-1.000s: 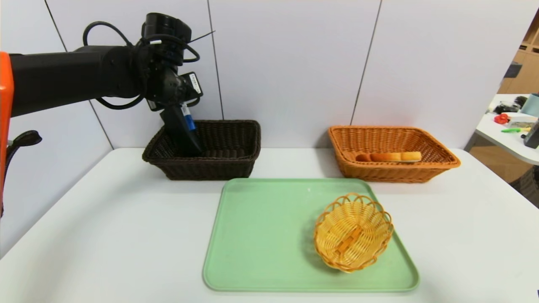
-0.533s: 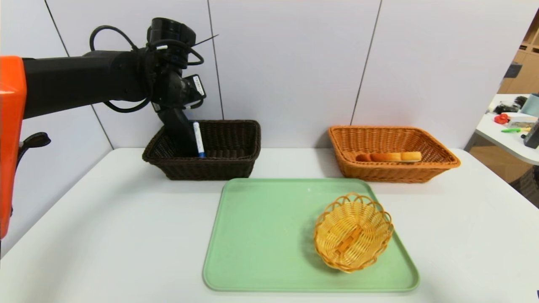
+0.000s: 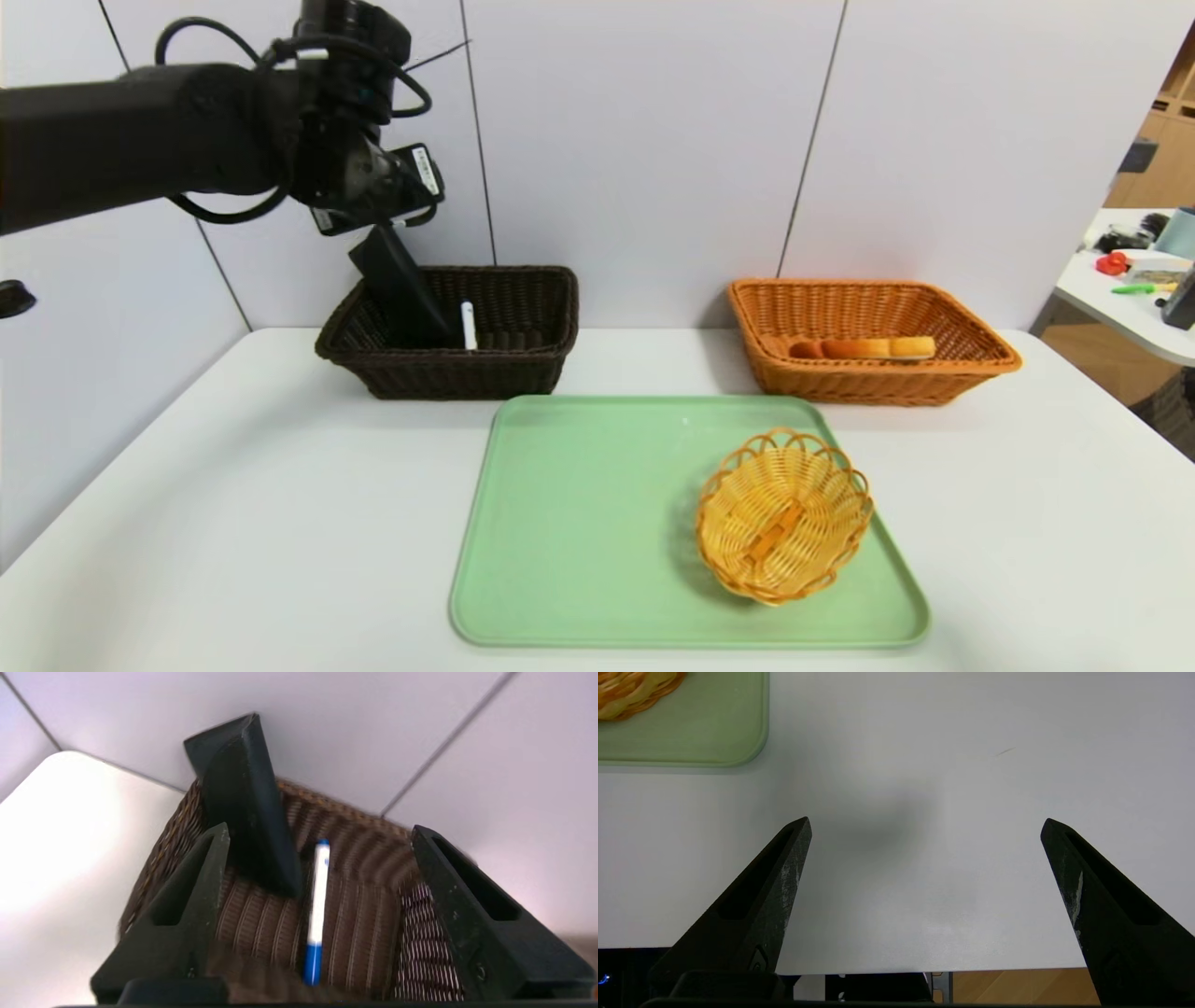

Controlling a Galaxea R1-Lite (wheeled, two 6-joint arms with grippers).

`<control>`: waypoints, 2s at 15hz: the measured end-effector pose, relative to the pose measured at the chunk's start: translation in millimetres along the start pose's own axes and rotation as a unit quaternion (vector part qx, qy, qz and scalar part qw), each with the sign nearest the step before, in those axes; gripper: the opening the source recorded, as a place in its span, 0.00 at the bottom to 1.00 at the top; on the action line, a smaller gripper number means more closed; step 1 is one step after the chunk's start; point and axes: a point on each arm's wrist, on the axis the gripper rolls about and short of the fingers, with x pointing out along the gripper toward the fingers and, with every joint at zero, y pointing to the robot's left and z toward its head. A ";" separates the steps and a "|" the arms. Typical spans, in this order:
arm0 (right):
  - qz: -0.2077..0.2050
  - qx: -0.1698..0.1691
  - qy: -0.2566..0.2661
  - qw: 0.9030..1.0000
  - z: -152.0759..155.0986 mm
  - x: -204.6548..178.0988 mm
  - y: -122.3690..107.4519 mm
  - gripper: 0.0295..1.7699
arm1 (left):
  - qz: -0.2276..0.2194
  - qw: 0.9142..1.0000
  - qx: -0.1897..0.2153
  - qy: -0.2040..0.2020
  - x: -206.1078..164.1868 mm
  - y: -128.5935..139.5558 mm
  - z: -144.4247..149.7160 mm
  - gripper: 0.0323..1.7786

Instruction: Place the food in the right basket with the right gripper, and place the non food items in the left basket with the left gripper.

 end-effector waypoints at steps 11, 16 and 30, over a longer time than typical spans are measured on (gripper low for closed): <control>-0.048 -0.032 -0.194 0.979 18.3 -31.6 -5.1 0.96 | 0.019 0.998 0.046 0.027 -142.2 68.4 1.8 0.92; -0.013 -0.050 -0.251 0.967 21.6 -29.8 -2.7 0.96 | 0.051 0.998 0.012 -0.025 -164.0 106.9 -7.1 0.94; 0.016 -0.074 -0.249 0.966 20.5 -22.3 0.0 0.96 | 0.105 0.979 0.121 -0.123 -229.9 211.8 -77.4 0.95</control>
